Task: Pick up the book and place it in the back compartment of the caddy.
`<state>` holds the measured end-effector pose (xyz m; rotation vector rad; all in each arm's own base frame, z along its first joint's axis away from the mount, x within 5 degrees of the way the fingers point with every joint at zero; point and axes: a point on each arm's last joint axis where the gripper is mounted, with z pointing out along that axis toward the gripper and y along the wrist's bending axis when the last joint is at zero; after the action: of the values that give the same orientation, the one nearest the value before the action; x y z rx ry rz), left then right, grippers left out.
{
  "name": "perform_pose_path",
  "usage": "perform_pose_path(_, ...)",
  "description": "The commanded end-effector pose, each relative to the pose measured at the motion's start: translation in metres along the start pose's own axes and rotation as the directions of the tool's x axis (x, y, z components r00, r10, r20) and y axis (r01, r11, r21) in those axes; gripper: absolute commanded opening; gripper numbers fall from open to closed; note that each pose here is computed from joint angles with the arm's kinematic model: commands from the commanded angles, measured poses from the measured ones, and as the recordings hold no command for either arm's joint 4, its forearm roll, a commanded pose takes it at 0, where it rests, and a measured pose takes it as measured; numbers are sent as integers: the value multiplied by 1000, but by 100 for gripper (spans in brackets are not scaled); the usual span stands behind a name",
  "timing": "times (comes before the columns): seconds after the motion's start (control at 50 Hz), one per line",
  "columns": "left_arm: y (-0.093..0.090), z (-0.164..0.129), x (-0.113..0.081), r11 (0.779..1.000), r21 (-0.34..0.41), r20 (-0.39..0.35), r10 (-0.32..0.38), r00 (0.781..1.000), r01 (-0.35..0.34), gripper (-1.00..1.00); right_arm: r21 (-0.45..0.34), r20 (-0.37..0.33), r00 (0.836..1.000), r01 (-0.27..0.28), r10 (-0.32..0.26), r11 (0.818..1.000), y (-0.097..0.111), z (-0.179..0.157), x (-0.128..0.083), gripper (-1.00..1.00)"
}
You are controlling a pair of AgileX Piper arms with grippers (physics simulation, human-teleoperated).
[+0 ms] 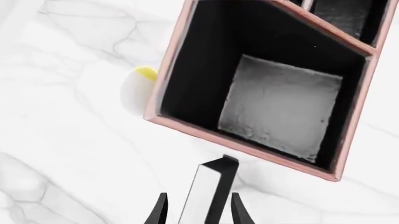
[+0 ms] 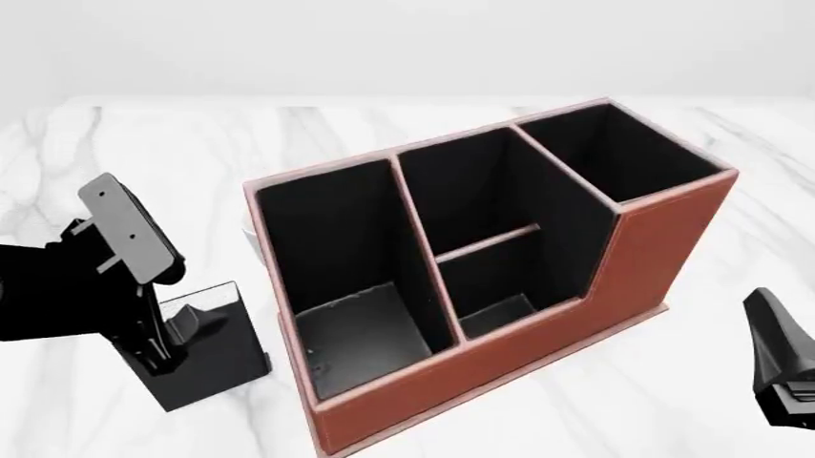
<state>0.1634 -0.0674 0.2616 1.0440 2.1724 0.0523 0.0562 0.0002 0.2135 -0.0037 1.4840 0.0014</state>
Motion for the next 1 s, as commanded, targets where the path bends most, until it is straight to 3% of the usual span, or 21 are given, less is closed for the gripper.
perform_pose_path(0.02, -5, 7, 10, 1000, 7, -14, -19, 1000, 19, 100, 0, 0, 1000, 0, 0, 1000, 0, 0, 0, 100)
perform_pose_path(0.3, -15, 23, 15, 999, 37, -28, -35, 999, 36, 100, 0, 0, 1000, 0, 0, 1000, 0, 0, 0, 100)
perform_pose_path(0.5, -11, 31, 17, 999, 24, -40, -34, 999, 35, 100, 0, 0, 1000, 0, 0, 1000, 0, 0, 0, 100)
perform_pose_path(0.76, -17, 38, 31, 998, 39, -75, -35, 997, 38, 100, 0, 0, 1000, 0, 0, 1000, 0, 0, 0, 100)
perform_pose_path(0.8, -20, 41, 35, 998, 43, -80, -36, 996, 40, 100, 0, 0, 1000, 0, 0, 1000, 0, 0, 0, 100)
perform_pose_path(0.82, -36, 59, 55, 993, 66, -110, -86, 990, 94, 100, 0, 0, 1000, 0, 0, 1000, 0, 0, 0, 100)
perform_pose_path(0.9, -36, 60, 57, 993, 65, -116, -89, 989, 97, 100, 0, 0, 1000, 0, 0, 1000, 0, 0, 0, 100)
perform_pose_path(0.92, -36, 59, 57, 993, 64, -115, -89, 989, 96, -100, 0, 0, 1000, 0, 0, 1000, 0, 0, 0, 100)
perform_pose_path(1.0, -36, 56, 59, 992, 60, -115, -99, 988, 107, -100, 0, 0, 1000, 0, 0, 1000, 0, 0, 0, 100)
